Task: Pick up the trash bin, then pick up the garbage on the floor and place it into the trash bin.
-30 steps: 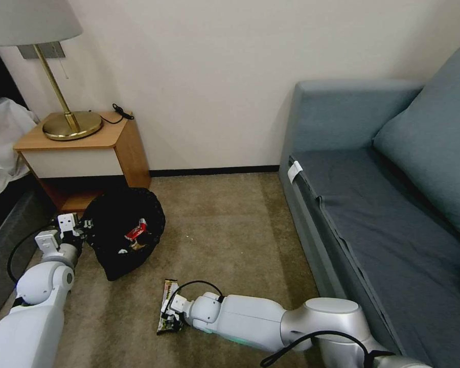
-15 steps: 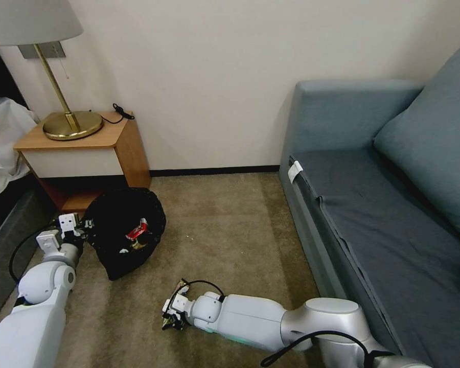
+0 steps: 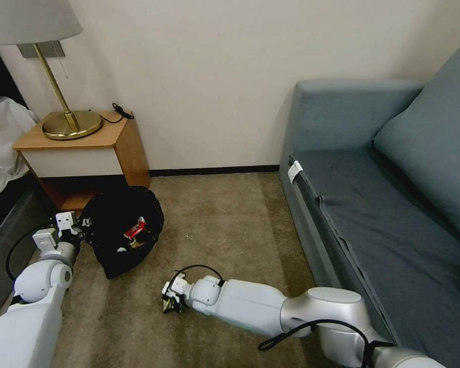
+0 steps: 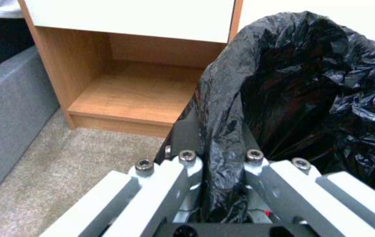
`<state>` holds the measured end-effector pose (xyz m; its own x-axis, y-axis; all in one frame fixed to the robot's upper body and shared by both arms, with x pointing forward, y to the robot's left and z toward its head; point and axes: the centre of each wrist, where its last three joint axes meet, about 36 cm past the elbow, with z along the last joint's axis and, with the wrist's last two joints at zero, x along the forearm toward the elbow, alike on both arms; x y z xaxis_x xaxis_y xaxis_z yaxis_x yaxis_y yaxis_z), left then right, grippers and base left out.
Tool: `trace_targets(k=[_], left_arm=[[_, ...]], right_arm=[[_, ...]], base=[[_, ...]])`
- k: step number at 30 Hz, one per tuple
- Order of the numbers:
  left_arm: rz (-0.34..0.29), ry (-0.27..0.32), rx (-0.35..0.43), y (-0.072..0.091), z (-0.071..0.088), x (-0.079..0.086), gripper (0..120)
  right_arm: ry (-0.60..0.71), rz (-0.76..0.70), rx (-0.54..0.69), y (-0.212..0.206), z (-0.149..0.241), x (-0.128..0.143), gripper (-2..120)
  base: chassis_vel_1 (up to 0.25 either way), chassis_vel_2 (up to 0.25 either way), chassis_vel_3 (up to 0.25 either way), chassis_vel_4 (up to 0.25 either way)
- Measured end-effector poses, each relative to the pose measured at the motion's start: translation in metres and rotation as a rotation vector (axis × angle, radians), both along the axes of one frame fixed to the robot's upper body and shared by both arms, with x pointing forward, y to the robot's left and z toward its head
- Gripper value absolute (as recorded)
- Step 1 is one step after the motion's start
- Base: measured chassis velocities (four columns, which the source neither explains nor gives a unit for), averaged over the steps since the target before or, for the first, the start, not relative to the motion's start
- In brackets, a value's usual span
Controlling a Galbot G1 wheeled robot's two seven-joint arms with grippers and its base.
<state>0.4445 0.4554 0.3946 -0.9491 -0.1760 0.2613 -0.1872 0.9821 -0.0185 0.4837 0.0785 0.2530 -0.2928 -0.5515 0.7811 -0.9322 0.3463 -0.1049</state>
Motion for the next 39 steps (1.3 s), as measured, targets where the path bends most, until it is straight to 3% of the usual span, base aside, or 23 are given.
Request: trace_targets(k=[13,19,28,39], left_arm=[[0.004,0.003,0.017,0.012,0.005,-0.003,4],[0.009,0.003,0.035,0.019,0.010,-0.009,4],[0.012,-0.003,0.047,0.025,0.017,-0.014,4],[0.022,-0.009,0.070,0.035,0.025,-0.016,4]], right_arm=[[-0.101,-0.127,0.096,0.003,0.072,0.065,0],[-0.112,-0.131,0.137,0.012,0.092,0.065,0],[-0.122,-0.138,0.141,0.012,0.094,0.064,0],[-0.164,-0.223,0.064,-0.014,0.076,0.089,0]], base=[[0.000,0.000,0.000,0.000],[0.000,0.000,0.000,0.000],[0.000,0.000,0.000,0.000],[0.000,0.000,0.000,0.000]])
